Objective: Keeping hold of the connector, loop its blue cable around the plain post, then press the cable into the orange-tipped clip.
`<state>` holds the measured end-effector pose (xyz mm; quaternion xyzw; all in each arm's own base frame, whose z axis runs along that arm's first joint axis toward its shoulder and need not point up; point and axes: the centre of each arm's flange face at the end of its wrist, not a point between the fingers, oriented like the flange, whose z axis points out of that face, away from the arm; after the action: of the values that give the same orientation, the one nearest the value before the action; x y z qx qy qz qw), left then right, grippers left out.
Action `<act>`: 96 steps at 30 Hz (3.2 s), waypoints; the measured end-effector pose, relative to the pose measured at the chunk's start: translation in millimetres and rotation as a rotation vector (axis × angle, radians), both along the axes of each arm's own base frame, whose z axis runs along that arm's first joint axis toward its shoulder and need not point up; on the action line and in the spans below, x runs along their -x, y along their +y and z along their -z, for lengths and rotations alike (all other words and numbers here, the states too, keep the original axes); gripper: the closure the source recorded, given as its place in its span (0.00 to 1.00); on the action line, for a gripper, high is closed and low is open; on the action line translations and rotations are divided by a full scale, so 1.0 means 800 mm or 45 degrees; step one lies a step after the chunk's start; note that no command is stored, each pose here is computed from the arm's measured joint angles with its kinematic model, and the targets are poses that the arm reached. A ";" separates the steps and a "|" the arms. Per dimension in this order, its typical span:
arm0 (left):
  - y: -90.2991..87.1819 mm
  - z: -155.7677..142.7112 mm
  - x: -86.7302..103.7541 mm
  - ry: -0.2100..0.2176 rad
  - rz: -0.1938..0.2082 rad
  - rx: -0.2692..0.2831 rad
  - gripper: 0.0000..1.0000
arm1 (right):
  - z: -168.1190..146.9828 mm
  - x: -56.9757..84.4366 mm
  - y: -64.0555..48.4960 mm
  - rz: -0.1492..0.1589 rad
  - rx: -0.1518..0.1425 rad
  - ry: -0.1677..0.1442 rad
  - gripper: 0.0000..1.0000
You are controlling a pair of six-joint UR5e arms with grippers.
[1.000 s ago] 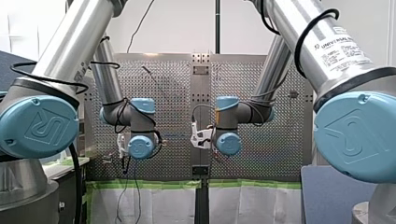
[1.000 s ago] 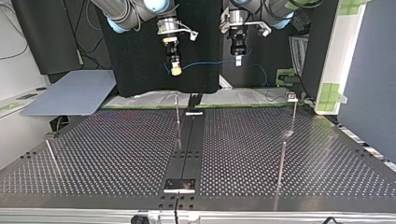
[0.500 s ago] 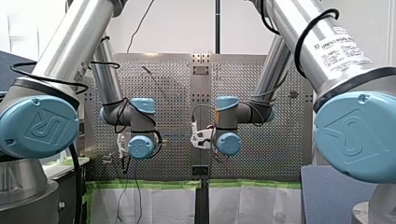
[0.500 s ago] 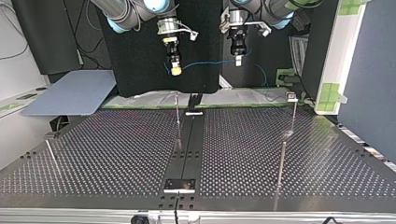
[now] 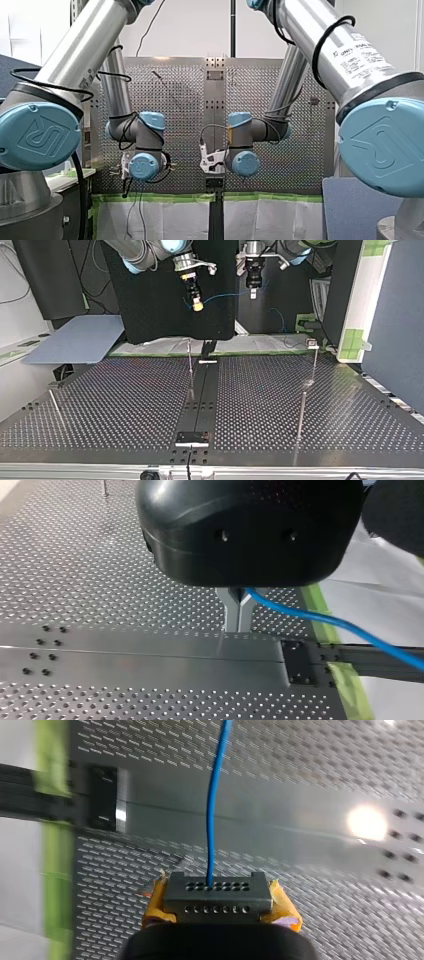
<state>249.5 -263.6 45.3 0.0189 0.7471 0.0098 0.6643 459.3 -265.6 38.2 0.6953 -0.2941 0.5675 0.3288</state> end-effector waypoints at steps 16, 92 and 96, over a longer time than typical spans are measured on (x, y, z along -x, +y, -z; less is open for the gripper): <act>0.001 0.003 0.002 0.008 -0.001 -0.004 1.00 | 0.060 0.018 0.022 -0.039 -0.152 0.153 1.00; 0.067 -0.549 -0.158 -0.730 -0.375 0.602 1.00 | -0.541 -0.044 -0.103 -0.120 0.059 -0.460 1.00; 0.081 -0.570 -0.171 -0.745 -0.368 0.603 1.00 | -0.538 -0.052 -0.113 -0.130 0.032 -0.434 1.00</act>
<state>386.1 -198.7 501.7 -0.2437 0.5029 -0.0645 0.8268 500.7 -356.0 468.5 0.5987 -0.3027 0.6969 0.2536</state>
